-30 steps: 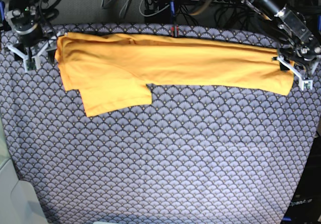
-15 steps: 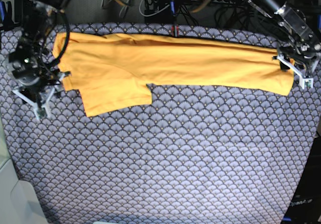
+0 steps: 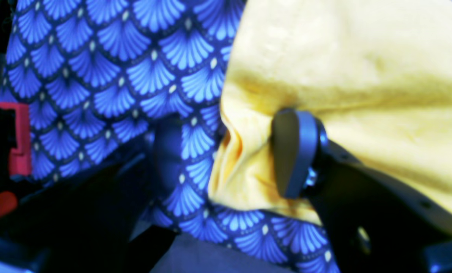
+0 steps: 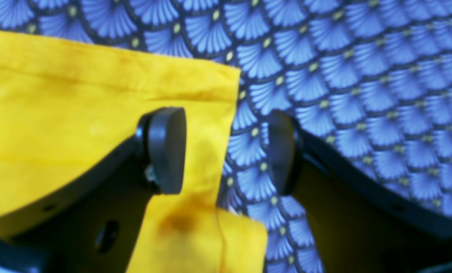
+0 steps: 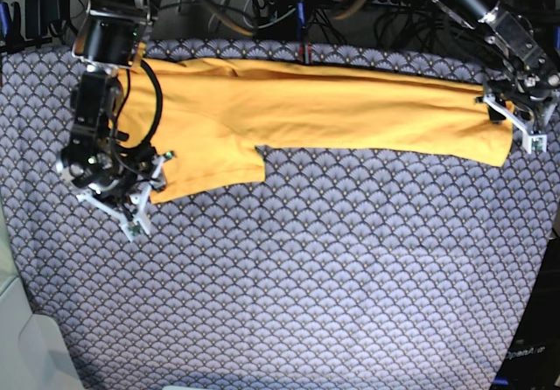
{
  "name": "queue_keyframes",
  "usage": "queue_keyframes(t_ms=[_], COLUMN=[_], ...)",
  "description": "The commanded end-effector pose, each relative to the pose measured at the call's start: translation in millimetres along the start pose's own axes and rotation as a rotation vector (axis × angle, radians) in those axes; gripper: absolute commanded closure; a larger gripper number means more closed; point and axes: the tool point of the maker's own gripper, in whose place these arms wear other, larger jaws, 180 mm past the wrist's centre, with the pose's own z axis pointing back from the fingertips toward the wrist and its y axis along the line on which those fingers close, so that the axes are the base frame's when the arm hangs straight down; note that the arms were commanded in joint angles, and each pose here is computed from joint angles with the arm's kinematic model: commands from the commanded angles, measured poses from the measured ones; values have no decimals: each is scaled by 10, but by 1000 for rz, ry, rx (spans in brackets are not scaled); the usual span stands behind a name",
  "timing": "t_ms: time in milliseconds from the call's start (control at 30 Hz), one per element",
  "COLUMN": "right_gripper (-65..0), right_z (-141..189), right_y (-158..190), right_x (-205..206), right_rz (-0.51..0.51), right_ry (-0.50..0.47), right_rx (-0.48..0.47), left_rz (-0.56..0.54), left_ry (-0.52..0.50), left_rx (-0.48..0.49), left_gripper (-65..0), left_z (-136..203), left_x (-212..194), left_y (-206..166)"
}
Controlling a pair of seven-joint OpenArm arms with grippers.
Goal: Fold the T-shirt properly
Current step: 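Move the right gripper to the sleeve end and grasp it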
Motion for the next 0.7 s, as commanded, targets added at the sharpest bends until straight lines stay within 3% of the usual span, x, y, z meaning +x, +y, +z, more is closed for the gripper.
queue_keyframes(t_ms=[0,400,667], right_gripper=[-355,-351,-350], right_z=[12,-323,-324], right_y=[-64,-12,-39], right_x=[212,133,136], right_rz=[-4,-59,-58], right_ry=[-66,-50,-53], right_rx=[-5,82,78], left_rz=[-40,-41,-42], left_ry=[182,183,185], left_rx=[34,35,35], left_gripper=[-375,-375,-374], left_z=[-6,-3,-2], left_x=[-409,-408,-413], left_y=[35,38,40])
